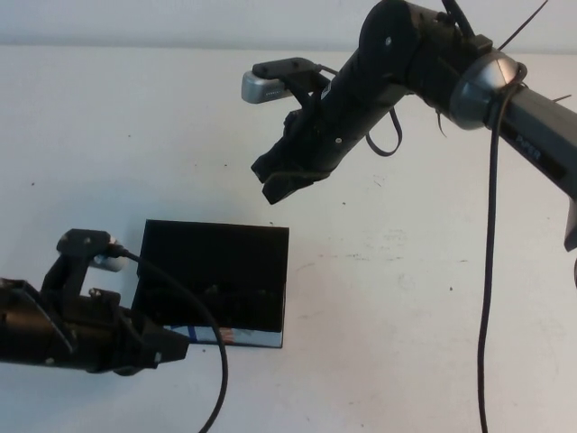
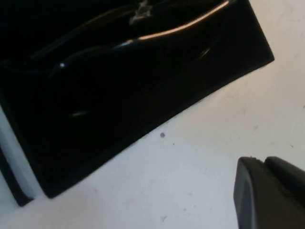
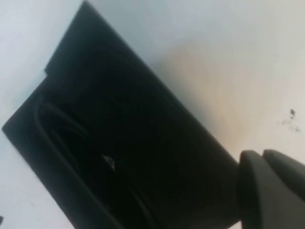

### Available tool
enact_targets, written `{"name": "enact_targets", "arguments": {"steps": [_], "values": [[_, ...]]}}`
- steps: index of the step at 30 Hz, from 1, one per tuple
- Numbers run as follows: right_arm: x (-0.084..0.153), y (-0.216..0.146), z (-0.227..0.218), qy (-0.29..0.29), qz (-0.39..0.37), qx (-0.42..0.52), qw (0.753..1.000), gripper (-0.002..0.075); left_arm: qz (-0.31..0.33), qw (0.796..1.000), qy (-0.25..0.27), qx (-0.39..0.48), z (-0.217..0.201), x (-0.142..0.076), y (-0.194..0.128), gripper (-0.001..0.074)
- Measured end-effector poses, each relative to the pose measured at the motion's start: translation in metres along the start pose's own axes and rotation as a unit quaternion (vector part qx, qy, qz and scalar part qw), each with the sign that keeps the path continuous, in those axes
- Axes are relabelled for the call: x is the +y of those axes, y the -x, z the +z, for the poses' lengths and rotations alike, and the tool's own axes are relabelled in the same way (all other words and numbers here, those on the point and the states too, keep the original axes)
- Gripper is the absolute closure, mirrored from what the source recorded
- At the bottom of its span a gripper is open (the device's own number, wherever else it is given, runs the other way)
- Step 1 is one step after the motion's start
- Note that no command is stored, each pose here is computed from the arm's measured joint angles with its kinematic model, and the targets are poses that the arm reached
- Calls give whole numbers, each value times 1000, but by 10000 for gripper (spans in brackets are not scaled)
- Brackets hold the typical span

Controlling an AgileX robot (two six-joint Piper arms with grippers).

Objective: Return glasses to glasses case
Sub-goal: Close the glasses case

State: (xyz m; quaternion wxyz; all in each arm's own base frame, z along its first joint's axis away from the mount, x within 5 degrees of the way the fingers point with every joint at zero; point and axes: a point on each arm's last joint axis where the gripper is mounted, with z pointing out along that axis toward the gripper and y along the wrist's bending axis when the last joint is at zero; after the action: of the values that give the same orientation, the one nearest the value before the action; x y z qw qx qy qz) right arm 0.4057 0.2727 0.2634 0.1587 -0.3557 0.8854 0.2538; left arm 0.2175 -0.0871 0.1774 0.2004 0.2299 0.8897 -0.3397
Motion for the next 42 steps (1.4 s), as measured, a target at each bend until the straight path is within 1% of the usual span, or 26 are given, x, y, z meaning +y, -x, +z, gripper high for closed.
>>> {"name": "enact_targets", "arguments": {"steps": [6,11,20,26,35,42], "values": [[0,-2,0,-2,-9,8,1000,737,21,998,-18,-61,2,-2,8,738],[-1,-2,0,-3,-11,12,1000,737,13,994,7,-105,6,7,16,738],[-1,-3,0,-3,-14,17,1000,737,4,994,16,-107,20,22,14,738],[0,-5,0,1,-13,26,1000,737,13,992,24,-124,20,24,17,738],[0,-5,0,1,-14,27,1000,738,10,992,39,-120,25,32,22,738],[0,-5,0,1,-14,27,1000,737,21,991,42,-124,25,34,27,738]]}}
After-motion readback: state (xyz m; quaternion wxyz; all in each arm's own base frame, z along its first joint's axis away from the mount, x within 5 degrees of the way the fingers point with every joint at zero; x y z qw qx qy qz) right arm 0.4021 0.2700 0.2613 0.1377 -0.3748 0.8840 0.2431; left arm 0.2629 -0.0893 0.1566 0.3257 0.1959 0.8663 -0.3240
